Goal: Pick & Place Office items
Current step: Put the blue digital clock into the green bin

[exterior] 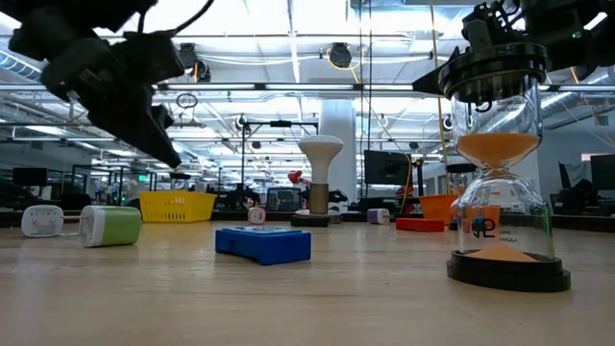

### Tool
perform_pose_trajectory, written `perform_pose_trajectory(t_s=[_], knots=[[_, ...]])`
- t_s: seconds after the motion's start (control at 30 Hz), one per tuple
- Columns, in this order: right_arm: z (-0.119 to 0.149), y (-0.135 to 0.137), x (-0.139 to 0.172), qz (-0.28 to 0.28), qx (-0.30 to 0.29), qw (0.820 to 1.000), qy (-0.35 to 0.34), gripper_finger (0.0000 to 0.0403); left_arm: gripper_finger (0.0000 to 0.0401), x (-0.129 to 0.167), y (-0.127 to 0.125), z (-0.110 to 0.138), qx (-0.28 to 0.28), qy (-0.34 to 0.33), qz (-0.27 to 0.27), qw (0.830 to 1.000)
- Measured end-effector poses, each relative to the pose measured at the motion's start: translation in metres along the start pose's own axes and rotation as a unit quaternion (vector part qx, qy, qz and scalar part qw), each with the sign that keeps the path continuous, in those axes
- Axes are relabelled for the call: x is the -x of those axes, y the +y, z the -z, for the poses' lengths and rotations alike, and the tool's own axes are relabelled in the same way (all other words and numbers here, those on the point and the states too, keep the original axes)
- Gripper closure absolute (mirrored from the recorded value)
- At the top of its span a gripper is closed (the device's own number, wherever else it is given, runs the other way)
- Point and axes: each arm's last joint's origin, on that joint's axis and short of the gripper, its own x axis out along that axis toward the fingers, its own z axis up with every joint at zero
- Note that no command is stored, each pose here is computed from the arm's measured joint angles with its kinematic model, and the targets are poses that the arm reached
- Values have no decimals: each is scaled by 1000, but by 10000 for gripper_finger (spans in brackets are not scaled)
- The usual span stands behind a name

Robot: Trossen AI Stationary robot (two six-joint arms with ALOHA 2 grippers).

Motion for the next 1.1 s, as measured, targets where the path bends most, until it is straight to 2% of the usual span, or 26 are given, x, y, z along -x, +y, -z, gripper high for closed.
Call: perform_pose_trajectory(t_s=[0.13,0.27,0.43,0.67,0.8,0.97,1.1], knots=[[-1,0,0,0,-1,1000,-3,397,370,-8,-17,-4,-24,-16,-10,1000],[0,0,0,0,-1,1000,-3,397,359,-18,-30,-17,-36,-29,-8,999],[0,0,0,0,0,1000,-2,397,301,-39,-44,-28,-79,-49,4,996],[0,0,0,0,0,1000,1,397,196,-72,-55,-30,-107,-56,62,991],[0,0,0,0,0,1000,1,397,149,-86,-59,-30,-140,-50,76,986],[0,0,0,0,0,1000,1,397,115,-100,-63,-31,-167,-38,74,982],[0,0,0,0,0,1000,1,397,108,-109,-67,-29,-188,-25,117,975]])
